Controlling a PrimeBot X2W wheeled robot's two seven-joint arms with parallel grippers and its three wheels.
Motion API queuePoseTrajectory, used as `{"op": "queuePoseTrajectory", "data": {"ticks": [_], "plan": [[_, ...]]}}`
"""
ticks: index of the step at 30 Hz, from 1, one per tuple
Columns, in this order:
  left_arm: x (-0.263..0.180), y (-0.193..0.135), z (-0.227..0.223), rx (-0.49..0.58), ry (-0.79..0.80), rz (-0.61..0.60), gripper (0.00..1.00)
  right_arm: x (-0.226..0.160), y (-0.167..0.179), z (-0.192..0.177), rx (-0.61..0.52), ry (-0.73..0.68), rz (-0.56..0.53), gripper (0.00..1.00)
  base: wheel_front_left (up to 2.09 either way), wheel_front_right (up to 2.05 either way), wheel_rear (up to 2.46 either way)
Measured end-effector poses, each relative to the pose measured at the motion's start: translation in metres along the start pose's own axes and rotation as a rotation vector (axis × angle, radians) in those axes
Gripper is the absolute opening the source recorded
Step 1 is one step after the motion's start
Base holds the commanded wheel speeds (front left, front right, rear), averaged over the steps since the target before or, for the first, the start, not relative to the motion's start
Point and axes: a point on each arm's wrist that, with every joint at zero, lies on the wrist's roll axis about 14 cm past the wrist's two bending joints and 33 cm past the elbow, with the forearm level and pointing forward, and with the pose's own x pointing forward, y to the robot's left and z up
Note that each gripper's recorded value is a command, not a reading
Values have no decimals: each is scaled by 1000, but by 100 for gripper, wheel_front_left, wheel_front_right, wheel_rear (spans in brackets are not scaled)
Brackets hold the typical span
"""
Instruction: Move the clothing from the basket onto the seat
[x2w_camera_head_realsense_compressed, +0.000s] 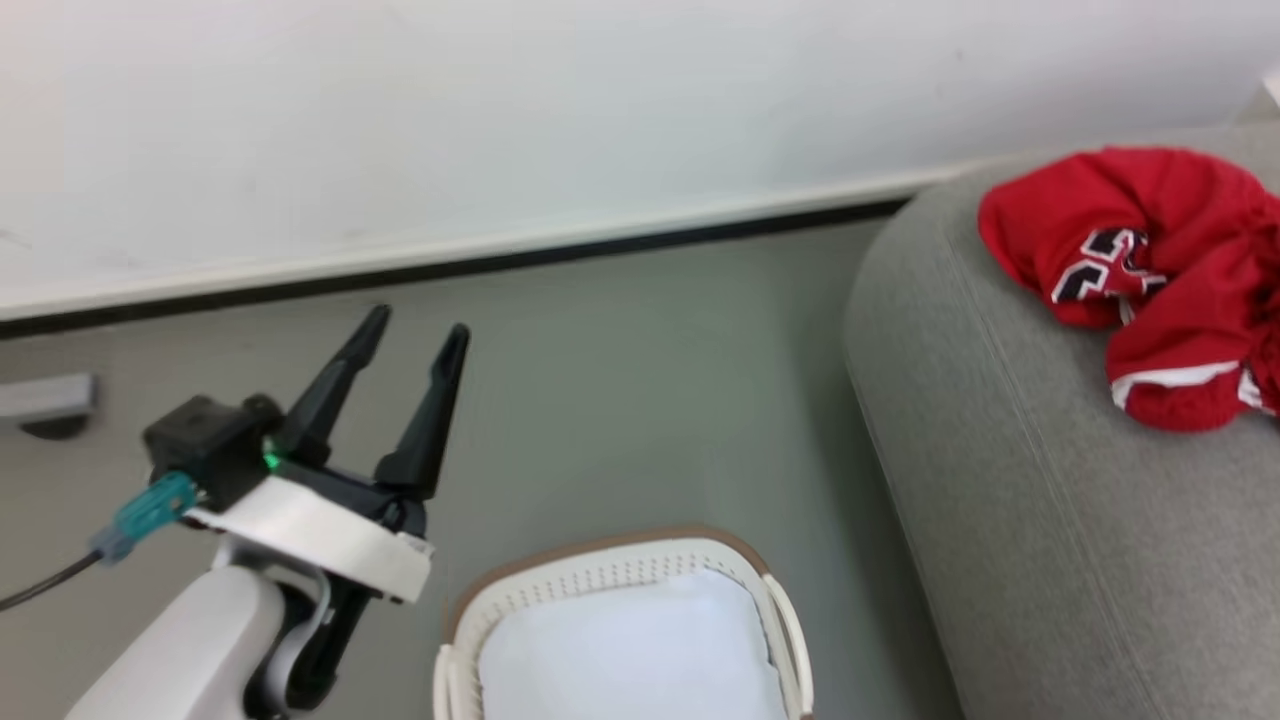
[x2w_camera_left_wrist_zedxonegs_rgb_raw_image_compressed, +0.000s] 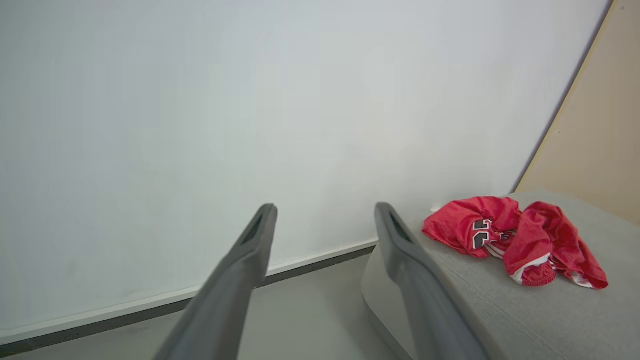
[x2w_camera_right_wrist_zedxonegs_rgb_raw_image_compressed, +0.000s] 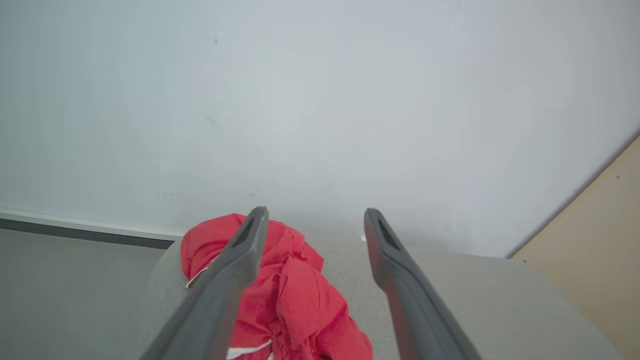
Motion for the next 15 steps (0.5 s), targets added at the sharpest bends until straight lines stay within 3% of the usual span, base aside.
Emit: {"op": "queuePoseTrajectory", "data": {"ticks": [8, 15], "plan": [[-56, 36, 30, 50, -47, 199, 100, -11, 72, 54, 98, -197, 177, 100, 0, 0, 0], [-112, 67, 38, 57, -68, 402, 100, -30, 136, 50, 247, -238, 298, 100, 0, 0, 0]]}}
